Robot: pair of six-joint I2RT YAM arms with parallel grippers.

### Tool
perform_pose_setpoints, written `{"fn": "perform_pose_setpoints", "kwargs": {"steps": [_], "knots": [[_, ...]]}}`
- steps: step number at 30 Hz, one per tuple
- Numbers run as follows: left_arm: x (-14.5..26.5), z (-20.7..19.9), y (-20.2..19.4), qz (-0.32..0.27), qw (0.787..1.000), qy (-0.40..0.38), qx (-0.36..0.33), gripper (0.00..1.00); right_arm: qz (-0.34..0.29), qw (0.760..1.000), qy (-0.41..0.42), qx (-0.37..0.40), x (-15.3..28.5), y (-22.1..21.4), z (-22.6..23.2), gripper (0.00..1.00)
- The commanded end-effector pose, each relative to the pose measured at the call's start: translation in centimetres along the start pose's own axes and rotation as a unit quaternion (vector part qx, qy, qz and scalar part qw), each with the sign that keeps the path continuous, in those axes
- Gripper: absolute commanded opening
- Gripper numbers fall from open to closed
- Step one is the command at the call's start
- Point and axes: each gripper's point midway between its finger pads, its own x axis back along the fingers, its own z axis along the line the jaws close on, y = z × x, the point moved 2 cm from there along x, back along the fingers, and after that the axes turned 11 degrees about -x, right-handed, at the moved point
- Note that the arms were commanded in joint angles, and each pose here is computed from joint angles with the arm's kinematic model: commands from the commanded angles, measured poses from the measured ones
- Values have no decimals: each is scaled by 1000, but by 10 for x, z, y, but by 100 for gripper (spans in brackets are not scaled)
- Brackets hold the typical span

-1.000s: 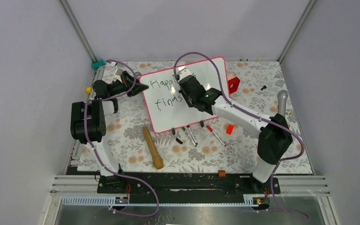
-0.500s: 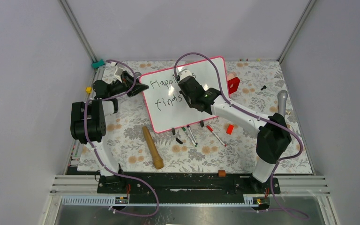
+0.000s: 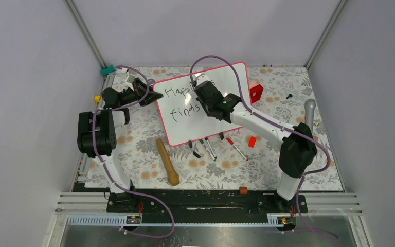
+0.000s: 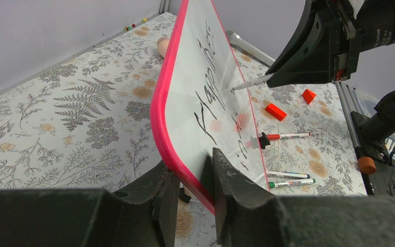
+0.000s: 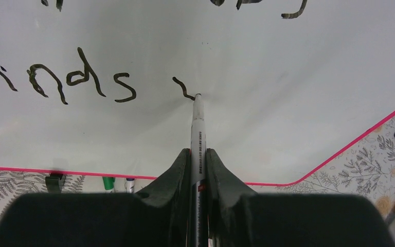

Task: Write a sentence on the whiteboard

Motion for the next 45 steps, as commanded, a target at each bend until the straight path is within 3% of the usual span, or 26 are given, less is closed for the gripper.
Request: {"fn": "perform_pose_setpoints", "kwargs": {"steps": [1, 15, 32, 45], "knots": [[6, -42, -31, 56, 983, -146, -98, 0, -33, 999, -16, -19, -6, 26, -8, 0], [5, -42, -31, 56, 983, -146, -98, 0, -39, 999, -19, -20, -7, 33, -8, 0], [5, -41, -31, 56, 983, -146, -96, 0, 10, 1000, 6, -17, -9, -12, -5, 0], [5, -41, -31, 57, 983, -146, -96, 0, 31, 998, 47, -18, -4, -19, 8, 0]]}}
